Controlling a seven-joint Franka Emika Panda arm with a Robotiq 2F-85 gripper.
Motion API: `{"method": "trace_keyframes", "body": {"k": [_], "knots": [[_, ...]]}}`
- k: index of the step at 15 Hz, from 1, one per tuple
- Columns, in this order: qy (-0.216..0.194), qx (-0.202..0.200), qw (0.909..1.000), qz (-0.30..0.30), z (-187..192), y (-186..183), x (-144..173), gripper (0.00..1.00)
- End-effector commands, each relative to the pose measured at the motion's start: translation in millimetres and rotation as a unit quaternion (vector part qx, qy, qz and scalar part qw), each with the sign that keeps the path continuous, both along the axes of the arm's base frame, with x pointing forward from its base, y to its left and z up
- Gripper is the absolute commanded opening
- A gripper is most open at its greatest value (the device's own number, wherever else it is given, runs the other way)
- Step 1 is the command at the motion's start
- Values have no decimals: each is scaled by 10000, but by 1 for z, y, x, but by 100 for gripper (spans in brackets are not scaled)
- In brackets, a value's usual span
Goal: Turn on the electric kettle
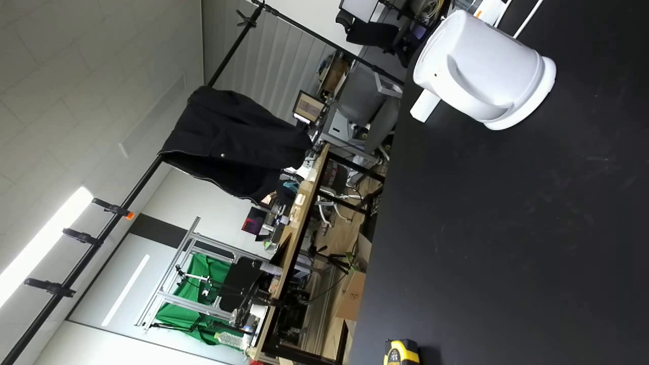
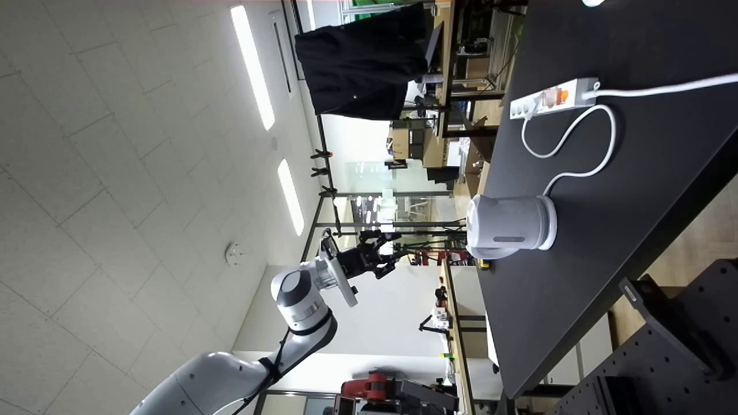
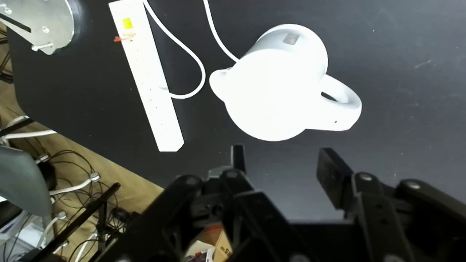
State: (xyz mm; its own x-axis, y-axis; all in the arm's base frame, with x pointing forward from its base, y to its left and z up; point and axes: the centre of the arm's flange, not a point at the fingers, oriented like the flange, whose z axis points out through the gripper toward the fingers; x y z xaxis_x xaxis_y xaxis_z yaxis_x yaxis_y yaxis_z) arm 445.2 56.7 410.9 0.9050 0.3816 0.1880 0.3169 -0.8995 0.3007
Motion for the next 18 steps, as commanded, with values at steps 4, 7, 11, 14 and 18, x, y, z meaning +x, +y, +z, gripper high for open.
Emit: {"method": "trace_keyframes", "body": {"k": [4, 7, 11, 14, 18], "knots": [[211, -36, 9997, 120, -19, 19, 34, 5], [398, 151, 9990, 133, -16, 12, 35, 0], [361, 130, 9991, 156, -25, 12, 29, 1], [366, 128, 9991, 164, -24, 12, 29, 1], [366, 127, 9991, 167, -24, 12, 29, 1]]}}
